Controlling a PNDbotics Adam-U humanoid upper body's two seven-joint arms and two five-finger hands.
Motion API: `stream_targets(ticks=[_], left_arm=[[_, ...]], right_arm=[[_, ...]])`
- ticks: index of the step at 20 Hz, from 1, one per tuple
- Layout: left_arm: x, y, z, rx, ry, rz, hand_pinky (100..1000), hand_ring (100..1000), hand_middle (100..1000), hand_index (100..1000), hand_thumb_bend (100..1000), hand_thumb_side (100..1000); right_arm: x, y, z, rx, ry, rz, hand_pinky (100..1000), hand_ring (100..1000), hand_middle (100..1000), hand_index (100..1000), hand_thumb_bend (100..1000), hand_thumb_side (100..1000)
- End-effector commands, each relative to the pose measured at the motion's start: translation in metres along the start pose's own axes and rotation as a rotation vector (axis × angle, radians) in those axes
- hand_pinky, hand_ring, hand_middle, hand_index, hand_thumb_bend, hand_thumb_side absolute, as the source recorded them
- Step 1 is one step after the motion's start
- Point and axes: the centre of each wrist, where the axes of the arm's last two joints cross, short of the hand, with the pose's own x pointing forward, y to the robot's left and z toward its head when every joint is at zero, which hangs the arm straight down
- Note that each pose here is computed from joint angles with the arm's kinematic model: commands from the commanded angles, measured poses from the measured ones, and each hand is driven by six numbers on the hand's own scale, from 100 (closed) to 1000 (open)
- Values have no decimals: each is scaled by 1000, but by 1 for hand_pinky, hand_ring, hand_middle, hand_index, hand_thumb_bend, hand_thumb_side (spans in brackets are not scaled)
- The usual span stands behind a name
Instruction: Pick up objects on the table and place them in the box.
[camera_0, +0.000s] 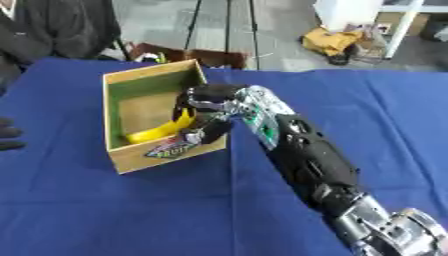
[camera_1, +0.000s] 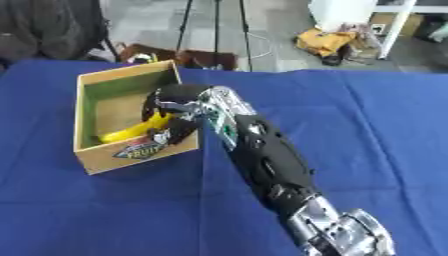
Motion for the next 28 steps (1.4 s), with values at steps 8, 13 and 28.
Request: stream_targets(ticks=[8,13,28], left_arm=[[5,5,-2,5,-18,-15,642,673,656,788,505,853],[3,9,2,28,-6,-26,641,672,655,788,506,853],[-2,21,9,72,23,-65,640,671,653,787,502,857]], right_arm=[[-14,-45,34,-323,22,-57,727,623,694,768,193,471],[-31,-44,67,-441,52,-178,730,610,692,770,198,484],[-71,12,229,-690,297,-453,737,590,688,772,203,478]])
